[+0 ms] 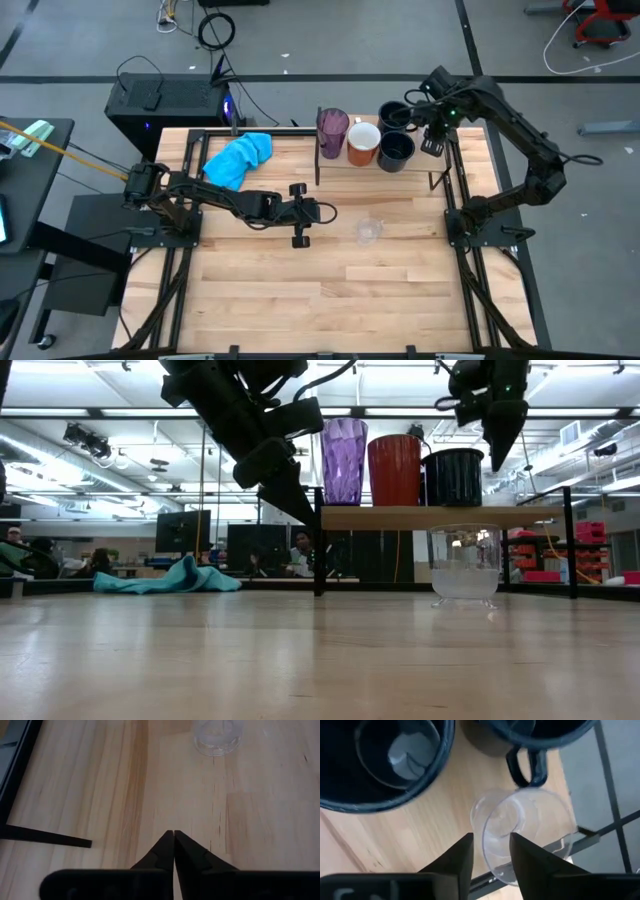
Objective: Stack small to large cups/mugs on shelf
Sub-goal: Put the transparent mug on the shelf
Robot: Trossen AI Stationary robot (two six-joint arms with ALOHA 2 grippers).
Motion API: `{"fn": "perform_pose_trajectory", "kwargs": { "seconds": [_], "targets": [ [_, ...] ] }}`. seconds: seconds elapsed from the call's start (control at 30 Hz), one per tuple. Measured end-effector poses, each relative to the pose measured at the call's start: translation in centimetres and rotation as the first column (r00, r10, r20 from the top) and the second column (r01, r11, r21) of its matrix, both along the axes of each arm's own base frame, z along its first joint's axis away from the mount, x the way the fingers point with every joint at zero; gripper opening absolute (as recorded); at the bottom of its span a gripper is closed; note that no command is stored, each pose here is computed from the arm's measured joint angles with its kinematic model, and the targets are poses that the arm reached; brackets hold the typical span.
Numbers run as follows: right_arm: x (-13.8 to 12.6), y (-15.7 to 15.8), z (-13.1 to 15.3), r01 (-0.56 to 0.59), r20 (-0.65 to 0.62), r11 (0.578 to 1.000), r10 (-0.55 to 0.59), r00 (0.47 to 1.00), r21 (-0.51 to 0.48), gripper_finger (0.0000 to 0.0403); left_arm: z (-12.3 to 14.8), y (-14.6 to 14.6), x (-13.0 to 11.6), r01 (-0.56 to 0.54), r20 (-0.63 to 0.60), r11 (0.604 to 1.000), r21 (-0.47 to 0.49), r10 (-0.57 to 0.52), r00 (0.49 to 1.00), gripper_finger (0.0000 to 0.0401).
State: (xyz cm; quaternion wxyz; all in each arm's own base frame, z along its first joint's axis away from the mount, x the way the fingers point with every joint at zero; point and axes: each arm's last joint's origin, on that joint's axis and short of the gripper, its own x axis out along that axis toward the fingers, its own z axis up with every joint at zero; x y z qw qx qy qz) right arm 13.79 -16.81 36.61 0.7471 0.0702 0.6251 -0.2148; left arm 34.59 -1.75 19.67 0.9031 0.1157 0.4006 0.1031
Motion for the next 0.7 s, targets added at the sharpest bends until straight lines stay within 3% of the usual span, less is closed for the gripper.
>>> {"fn": "perform_pose_trajectory", "kwargs": {
  "seconds": [0.27, 0.53, 0.7],
  "targets": [
    [0.2, 1.8, 2.1, -0.002, -0.007, 0.996, 0.001, 1.000, -0.093, 0.0168, 0.0, 0.0, 0.0, 0.002, -0.005, 1.000, 0.002, -0.002, 1.000, 0.0009],
    [2.1, 5.5, 5.8, -0.063, 0.150, 0.989, 0.084, 0.985, -0.137, 0.0169, 0.1, 0.0, -0.3, 0.002, -0.022, 1.000, 0.003, -0.002, 1.000, 0.0024],
    [4.2, 8.3, 5.9, -0.157, 0.282, 0.987, 0.161, 0.946, -0.037, 0.0166, 0.1, 0.0, -0.3, 0.000, -0.024, 1.000, 0.001, 0.000, 1.000, 0.0012]
  ]
}}
